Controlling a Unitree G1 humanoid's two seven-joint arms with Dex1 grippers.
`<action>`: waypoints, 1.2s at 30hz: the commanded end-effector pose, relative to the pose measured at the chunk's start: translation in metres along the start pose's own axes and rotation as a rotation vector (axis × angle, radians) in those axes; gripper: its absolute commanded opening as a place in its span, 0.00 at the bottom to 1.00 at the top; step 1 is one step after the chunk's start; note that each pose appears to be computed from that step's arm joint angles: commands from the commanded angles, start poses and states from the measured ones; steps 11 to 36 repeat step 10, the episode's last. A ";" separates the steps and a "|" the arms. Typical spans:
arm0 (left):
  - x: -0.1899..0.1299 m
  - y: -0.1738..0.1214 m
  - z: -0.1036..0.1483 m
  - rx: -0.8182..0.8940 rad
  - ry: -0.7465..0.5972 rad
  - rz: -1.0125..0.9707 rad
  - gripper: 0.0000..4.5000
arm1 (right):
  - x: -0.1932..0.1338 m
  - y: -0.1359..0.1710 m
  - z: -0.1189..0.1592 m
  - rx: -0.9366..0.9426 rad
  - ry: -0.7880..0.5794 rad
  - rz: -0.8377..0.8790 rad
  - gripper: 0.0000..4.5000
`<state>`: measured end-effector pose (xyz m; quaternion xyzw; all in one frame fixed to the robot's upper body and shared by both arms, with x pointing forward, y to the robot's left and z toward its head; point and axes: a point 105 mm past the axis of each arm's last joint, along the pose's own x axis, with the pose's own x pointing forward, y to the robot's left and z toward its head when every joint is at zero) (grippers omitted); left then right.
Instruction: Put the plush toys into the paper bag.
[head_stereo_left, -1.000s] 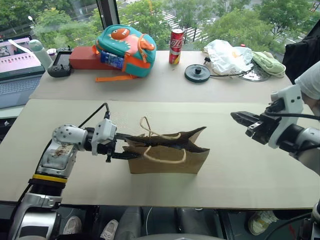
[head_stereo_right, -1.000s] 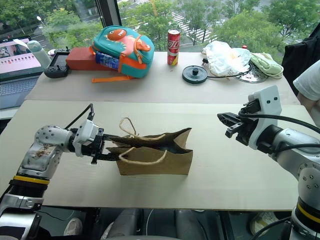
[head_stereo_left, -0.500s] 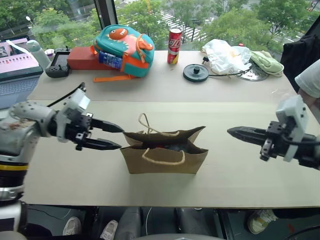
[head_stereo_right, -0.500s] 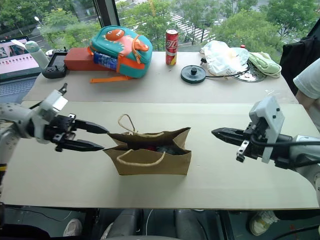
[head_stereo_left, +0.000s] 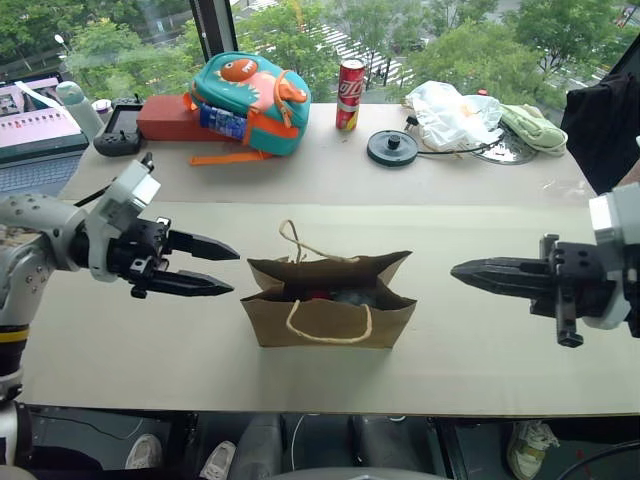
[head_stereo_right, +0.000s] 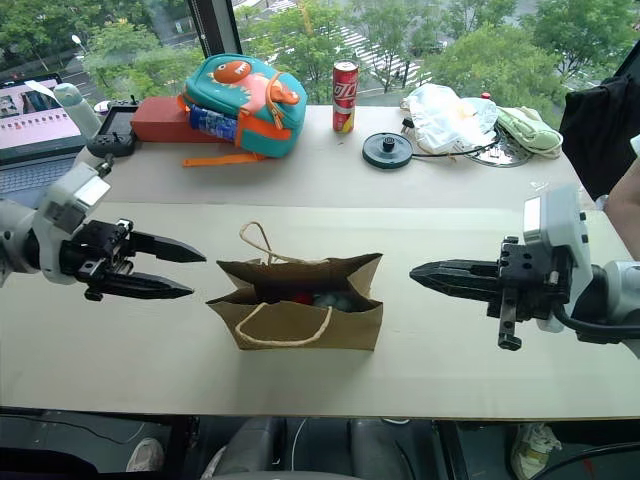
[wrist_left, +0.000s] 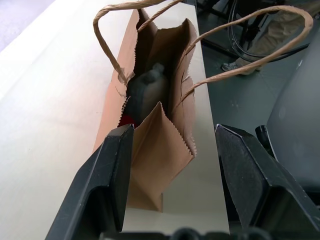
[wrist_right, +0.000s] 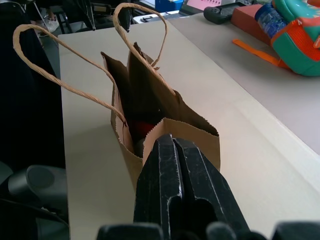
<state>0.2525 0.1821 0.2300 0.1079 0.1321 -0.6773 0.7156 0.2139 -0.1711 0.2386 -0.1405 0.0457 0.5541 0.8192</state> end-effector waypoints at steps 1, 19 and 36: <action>-0.001 0.000 0.008 0.060 0.000 0.040 0.63 | 0.000 0.000 0.009 -0.061 -0.002 -0.004 0.00; -0.005 0.002 0.008 0.031 -0.028 0.049 0.63 | 0.001 -0.003 0.008 -0.057 0.005 -0.018 0.00; -0.005 0.002 0.008 0.031 -0.028 0.049 0.63 | 0.001 -0.003 0.008 -0.057 0.005 -0.018 0.00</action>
